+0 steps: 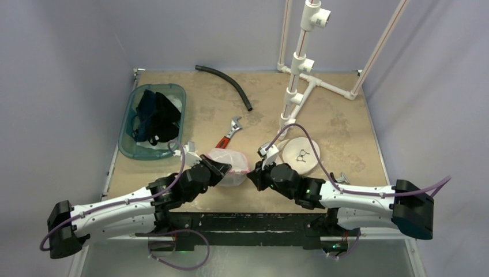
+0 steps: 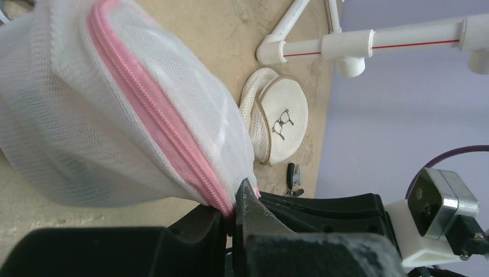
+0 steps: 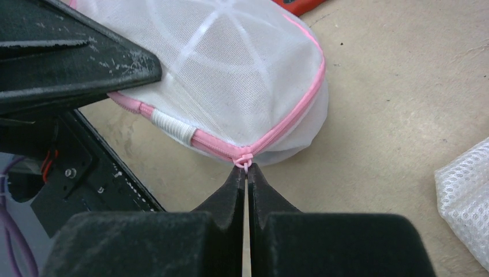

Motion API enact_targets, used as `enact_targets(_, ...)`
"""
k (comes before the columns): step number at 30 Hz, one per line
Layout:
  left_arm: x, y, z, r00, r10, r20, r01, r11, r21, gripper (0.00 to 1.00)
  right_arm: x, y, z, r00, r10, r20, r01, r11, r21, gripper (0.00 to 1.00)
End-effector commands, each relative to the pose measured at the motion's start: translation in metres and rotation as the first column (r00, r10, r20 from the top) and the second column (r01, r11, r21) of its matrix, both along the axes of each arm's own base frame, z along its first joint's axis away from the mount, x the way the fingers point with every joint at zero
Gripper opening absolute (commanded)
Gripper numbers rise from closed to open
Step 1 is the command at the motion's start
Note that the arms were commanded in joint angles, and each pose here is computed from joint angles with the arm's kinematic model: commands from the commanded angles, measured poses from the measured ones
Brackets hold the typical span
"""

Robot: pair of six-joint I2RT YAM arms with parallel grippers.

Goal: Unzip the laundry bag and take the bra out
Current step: Unzip the laundry bag at the center of the board.

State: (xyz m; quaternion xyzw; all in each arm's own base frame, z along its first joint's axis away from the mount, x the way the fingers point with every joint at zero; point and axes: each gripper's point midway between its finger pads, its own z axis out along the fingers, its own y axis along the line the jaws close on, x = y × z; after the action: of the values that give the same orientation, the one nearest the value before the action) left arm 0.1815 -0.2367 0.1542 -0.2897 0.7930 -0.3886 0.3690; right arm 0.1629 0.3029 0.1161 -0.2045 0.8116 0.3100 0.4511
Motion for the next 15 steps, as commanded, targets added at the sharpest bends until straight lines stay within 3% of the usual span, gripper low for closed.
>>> enact_targets(1,0.017,0.026,-0.008,0.999,0.033,0.031,-0.036,0.995,0.095,0.00,0.002,-0.024,-0.020,0.996,-0.083,-0.035,0.080,0.994,-0.077,0.00)
enact_targets(8,0.032,0.021,-0.015,0.998,-0.067,0.015,0.066,0.993,0.094,0.00,0.006,-0.043,-0.013,0.977,-0.203,-0.063,0.200,0.978,-0.055,0.00)
enact_targets(15,0.055,-0.005,0.007,0.977,-0.192,0.096,0.190,0.981,0.031,0.00,0.005,-0.060,0.011,0.957,-0.274,-0.092,0.279,0.959,0.045,0.00)
